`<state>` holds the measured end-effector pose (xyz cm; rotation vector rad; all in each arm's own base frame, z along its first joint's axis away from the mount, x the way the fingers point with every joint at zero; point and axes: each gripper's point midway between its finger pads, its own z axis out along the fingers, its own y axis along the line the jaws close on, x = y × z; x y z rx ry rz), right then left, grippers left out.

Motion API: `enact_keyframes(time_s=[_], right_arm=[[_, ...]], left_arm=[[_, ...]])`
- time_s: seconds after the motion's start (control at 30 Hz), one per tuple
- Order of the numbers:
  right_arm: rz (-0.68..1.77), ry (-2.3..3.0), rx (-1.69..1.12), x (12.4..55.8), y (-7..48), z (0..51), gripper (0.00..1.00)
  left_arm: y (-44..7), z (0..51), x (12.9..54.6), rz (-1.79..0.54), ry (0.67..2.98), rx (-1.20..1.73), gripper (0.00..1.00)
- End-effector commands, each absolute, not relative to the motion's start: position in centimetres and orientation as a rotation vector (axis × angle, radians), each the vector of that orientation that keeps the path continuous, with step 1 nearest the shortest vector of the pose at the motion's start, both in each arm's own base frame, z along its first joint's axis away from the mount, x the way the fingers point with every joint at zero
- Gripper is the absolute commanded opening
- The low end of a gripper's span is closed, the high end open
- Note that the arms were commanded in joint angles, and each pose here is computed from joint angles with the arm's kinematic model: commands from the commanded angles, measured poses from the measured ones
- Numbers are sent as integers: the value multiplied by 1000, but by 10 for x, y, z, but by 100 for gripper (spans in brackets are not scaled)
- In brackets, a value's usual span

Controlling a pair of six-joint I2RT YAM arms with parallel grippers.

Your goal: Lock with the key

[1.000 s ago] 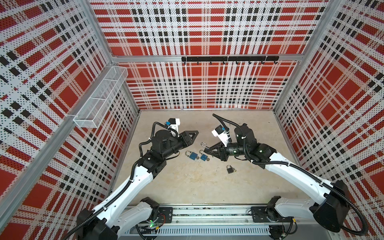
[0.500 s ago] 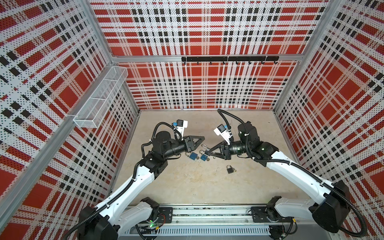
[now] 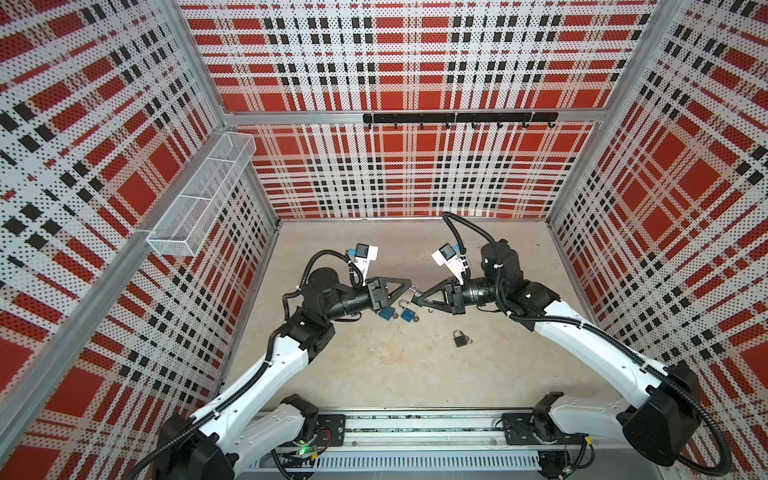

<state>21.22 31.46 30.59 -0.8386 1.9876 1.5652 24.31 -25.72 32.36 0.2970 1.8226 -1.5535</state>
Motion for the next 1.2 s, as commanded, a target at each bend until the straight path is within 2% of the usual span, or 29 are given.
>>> enact_keyframes(time_s=[0.0,0.17,0.47,0.7,1.17], right_arm=[[1603,1910,-849,217,316,321,0],[1622,1923,-840,217,317,317,0],[1627,1947,-832,218,318,309,0],[1616,1937,-836,218,317,311,0],[1587,1962,-844,225,320,308,0]], left_arm=[[-254,333,238,-1573,1770,316,35],[-241,336,252,-1512,1744,238,36],[-252,353,262,-1550,1680,233,36],[-272,348,256,-1621,1707,300,36],[-265,337,240,-1648,1733,300,35]])
